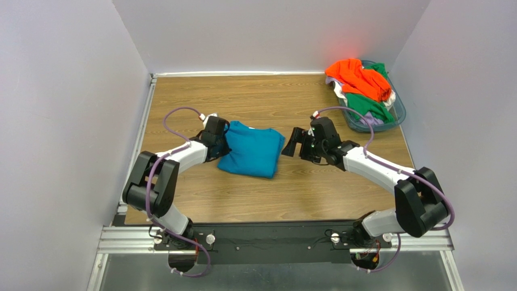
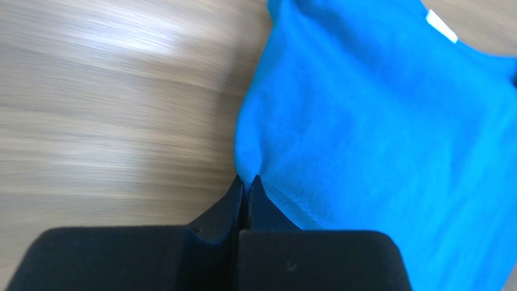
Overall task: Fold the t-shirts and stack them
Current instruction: Neatly place the folded tshirt to the corner
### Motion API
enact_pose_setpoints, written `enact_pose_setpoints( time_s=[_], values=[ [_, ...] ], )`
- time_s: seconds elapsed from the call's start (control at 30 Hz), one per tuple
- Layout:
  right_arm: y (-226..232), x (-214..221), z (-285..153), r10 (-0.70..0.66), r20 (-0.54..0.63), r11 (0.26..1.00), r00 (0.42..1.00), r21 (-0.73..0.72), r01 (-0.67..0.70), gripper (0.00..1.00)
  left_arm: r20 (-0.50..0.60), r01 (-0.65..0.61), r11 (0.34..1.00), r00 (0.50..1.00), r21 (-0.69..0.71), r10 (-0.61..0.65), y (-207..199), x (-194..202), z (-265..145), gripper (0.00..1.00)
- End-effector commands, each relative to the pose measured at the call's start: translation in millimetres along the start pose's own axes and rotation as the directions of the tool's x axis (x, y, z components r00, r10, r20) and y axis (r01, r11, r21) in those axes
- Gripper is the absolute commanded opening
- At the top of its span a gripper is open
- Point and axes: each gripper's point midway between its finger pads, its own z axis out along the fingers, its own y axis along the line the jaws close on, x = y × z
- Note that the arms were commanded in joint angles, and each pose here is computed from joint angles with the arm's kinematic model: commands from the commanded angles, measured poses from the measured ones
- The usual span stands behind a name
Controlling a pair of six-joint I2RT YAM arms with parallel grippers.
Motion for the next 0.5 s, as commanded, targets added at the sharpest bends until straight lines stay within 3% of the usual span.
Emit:
enact_pose_setpoints(
  time_s=[0.0, 0.47],
  values=[
    [-12.5, -5.6, -5.6, -0.039, 0.042, 0.998, 0.998, 0.048, 0.037, 1.0, 0.054, 0.044, 0.95, 0.998, -0.308, -0.029, 66.4, -16.9, -10.6, 0.0],
    [-47.2, -6.5, -5.5, -0.085, -0.029, 0.993, 0.996, 0.074, 0.087, 1.0, 0.192, 0.134, 0.817, 0.981, -0.561, -0.029, 158.8, -79.8, -28.0, 0.0]
  ],
)
